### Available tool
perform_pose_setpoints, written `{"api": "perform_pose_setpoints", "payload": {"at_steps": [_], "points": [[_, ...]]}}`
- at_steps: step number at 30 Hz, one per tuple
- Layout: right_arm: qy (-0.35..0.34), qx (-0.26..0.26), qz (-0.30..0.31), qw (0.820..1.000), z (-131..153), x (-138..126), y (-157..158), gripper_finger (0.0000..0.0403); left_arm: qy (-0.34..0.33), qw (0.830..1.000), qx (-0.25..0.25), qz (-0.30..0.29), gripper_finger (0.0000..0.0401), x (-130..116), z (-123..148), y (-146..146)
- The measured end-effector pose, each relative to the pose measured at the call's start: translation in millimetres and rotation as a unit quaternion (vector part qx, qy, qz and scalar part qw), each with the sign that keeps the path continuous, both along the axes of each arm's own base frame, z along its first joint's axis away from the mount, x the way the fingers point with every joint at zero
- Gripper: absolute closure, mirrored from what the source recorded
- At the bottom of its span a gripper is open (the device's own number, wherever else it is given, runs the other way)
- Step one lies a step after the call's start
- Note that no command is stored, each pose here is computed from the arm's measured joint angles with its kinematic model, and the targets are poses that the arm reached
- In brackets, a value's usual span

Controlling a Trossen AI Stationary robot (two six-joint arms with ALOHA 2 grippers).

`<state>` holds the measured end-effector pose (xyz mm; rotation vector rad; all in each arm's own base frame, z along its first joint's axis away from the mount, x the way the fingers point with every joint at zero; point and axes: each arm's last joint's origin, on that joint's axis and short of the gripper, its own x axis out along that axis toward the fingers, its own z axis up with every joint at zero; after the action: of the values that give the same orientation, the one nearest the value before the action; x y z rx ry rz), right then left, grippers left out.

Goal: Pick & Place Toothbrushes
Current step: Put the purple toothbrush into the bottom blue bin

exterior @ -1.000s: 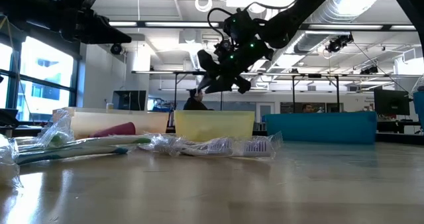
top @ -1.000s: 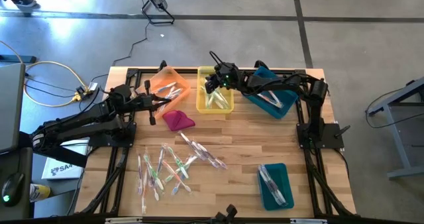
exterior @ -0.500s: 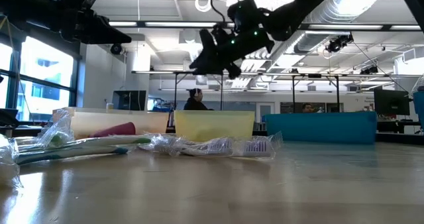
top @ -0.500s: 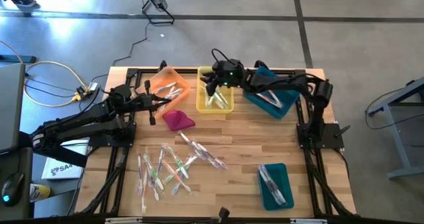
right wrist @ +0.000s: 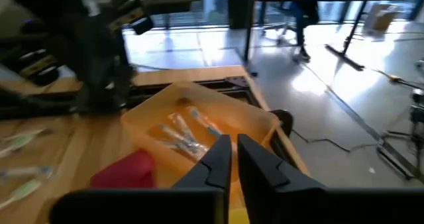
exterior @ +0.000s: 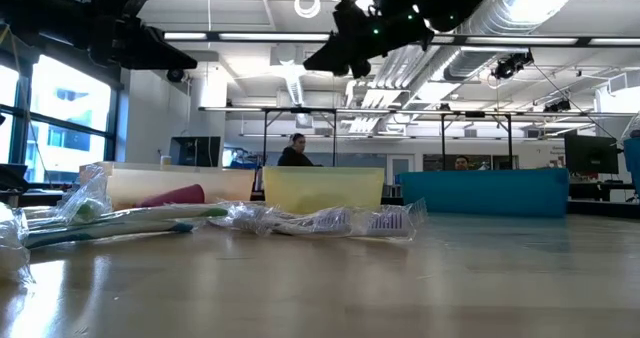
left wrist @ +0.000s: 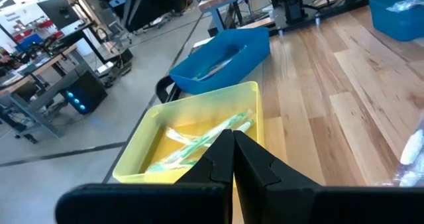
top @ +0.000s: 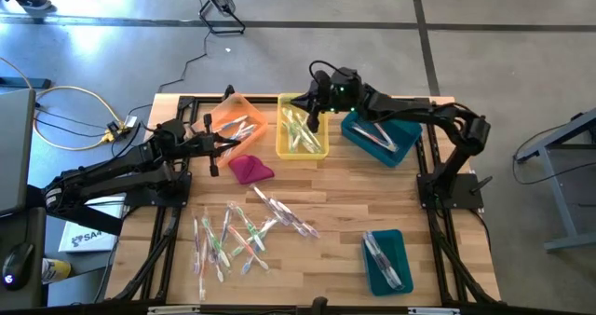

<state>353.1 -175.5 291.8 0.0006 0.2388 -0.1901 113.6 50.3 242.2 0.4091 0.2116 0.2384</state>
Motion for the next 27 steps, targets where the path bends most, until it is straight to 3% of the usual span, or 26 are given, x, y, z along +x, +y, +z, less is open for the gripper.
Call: {"api": "perform_pose_setpoints", "payload": {"at_steps": [9, 19, 27], "points": [[0.051, 0.058, 0.100, 0.992, -12.3, -18.9, -16.0, 0.0400, -0.009, 1.000, -0.027, 0.005, 0.0401, 0.0, 0.2, 0.0], [0.027, 0.034, 0.135, 0.990, -8.2, -21.9, -21.8, 0.0400, -0.008, 1.000, -0.023, 0.004, 0.0401, 0.0, 0.3, 0.0], [-0.025, 0.015, 0.207, 0.978, 1.4, -20.0, -19.3, 0.0400, -0.015, 0.999, -0.048, 0.003, 0.0401, 0.2, 0.3, -0.2]]}}
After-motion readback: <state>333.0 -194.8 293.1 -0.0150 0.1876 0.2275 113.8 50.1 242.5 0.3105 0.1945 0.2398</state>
